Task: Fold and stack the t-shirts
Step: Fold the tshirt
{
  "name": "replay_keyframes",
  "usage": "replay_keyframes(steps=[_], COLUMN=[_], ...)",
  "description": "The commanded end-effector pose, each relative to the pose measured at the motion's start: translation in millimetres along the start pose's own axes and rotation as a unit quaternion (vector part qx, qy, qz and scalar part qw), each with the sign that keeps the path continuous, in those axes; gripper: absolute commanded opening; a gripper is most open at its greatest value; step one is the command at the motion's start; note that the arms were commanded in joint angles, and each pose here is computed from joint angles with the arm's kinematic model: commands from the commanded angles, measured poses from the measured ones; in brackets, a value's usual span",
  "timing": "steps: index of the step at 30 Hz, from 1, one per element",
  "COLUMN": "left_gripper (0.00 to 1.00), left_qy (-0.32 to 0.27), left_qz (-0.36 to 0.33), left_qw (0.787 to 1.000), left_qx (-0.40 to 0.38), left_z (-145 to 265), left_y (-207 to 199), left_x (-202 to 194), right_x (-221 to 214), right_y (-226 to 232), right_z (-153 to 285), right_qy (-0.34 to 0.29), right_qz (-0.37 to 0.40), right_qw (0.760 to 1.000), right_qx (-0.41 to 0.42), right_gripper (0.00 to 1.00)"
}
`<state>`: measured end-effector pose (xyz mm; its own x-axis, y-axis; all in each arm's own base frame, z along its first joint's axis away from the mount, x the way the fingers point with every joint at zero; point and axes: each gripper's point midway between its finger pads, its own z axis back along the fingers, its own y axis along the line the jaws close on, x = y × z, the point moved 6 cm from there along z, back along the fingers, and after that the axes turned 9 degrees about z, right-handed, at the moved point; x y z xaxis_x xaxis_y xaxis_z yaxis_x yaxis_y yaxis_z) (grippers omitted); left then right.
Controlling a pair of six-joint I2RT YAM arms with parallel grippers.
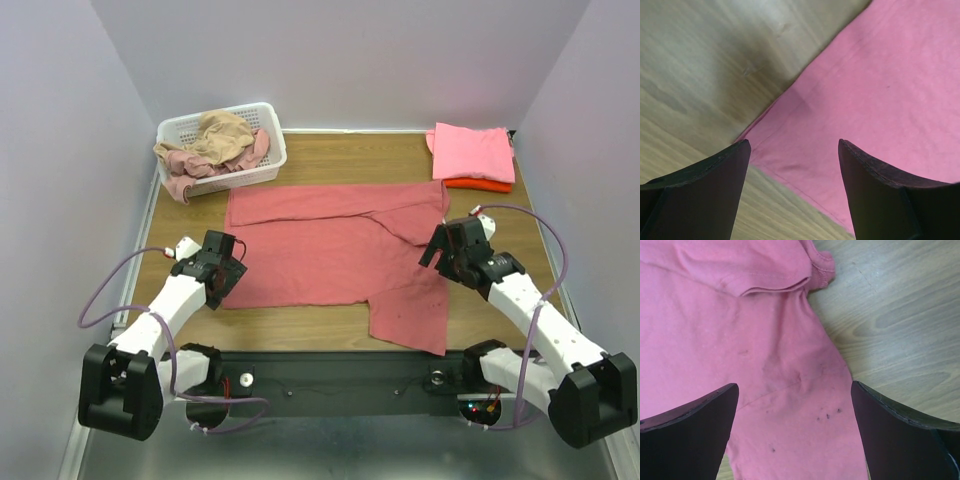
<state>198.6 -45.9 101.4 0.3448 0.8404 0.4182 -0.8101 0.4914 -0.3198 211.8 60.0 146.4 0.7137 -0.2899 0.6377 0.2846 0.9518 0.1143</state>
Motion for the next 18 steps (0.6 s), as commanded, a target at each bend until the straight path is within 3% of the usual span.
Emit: replay_keyframes(steps=[1,13,18], left_gripper=[0.82,0.81,0.73], left_qy=[0.013,0.037,0.033], left_qz=[0.043,0.045,0.043], left_qw=[0.999,0.998,0.998], left_qx=[-0.004,0.005,0.020], left_z=[-4.6,-18.1,-19.7], left_y=[9.0,25.1,24.7], left_x=[-9.3,-25.5,-23.9], right_x=[1.9,-3.6,-5.3], right_y=[-4.5,-6.3,-7.3], right_z=[-0.4,-1.7,-0.6], right_qy=[-0.013,-0.010,-0.009], right_qz=[-0.027,-0.040,-0.038], right_qw=[0.999,0.999,0.999], right_qx=[-0.018,-0.020,-0.018], right_gripper=[1.00,1.00,1.00])
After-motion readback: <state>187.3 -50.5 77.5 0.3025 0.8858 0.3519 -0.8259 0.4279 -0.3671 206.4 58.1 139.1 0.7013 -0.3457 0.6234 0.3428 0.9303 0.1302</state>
